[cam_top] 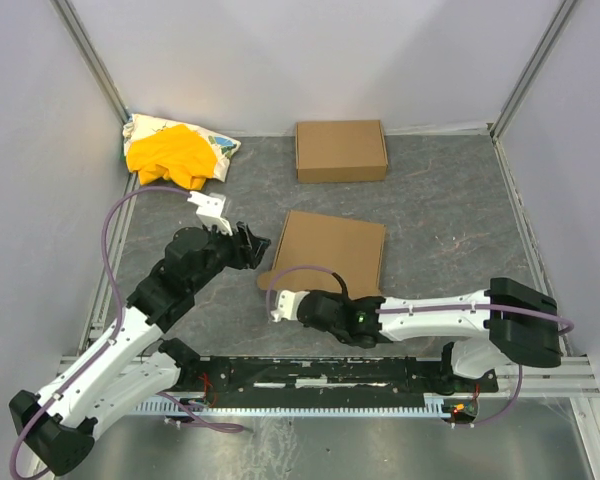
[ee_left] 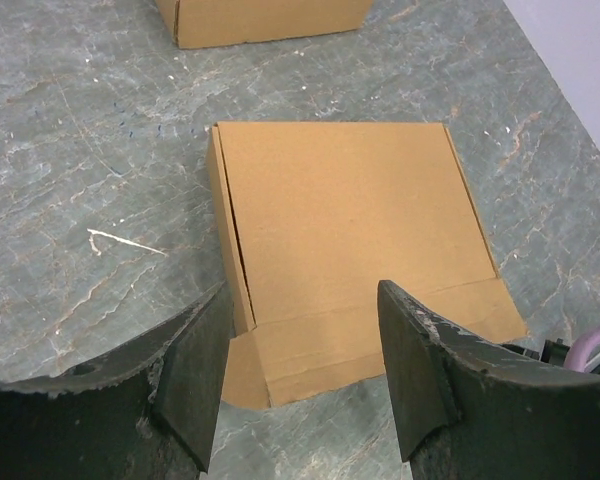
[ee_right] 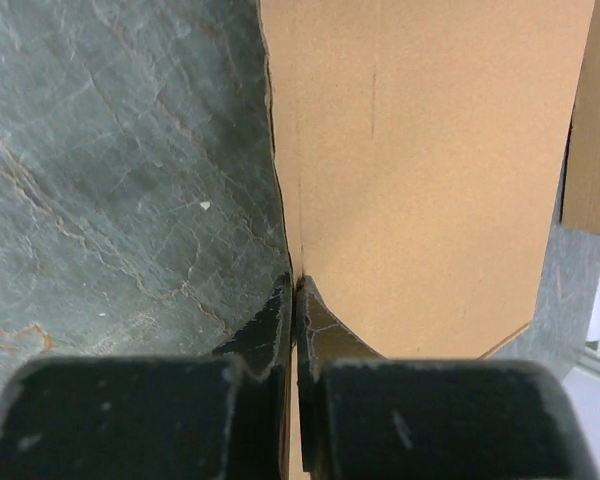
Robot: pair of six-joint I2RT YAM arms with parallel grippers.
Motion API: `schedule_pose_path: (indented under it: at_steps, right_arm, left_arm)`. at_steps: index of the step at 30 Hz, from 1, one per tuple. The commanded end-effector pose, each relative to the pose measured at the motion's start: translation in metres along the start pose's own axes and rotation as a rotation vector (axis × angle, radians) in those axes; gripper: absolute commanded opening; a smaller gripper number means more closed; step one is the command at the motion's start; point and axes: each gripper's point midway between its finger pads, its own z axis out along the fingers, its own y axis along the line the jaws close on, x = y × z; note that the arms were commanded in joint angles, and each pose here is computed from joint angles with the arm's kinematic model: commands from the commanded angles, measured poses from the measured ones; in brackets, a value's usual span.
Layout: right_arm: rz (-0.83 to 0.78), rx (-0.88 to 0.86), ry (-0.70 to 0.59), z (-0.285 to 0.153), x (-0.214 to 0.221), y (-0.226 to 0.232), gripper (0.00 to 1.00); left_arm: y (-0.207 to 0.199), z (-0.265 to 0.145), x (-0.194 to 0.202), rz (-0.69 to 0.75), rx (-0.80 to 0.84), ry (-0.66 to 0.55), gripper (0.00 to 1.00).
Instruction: Fold the paper box
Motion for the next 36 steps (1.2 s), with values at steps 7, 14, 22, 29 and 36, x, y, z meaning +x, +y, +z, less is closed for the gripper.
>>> schedule_pose_path:
  at_steps: [7, 14, 22, 29, 36]
  right_arm:
    - [-0.146, 0.015, -0.135, -0.001, 0.001, -0.001, 0.17]
    - [-0.202, 0.043, -0.134, 0.008, 0.007, -0.004, 0.21]
    - [-0.192, 0.040, -0.172, 0.021, 0.003, -0.029, 0.19]
    - [-0.164, -0.012, -0.184, 0.031, -0.013, -0.033, 0.20]
    - [0.045, 0.050, -0.222, -0.009, -0.023, -0.063, 0.99]
  left_arm:
    - [0.003, 0.014, 0.011, -0.111, -0.022, -0.007, 0.68]
    - [0.009, 0.025, 0.028, -0.198, -0.038, -0.013, 0.68]
    - [0.017, 0.032, 0.042, -0.245, -0.071, -0.006, 0.68]
    - [0.024, 0.033, 0.046, -0.240, -0.101, -0.013, 0.69]
    - [0.035, 0.039, 0.055, -0.226, -0.136, -0.022, 0.80]
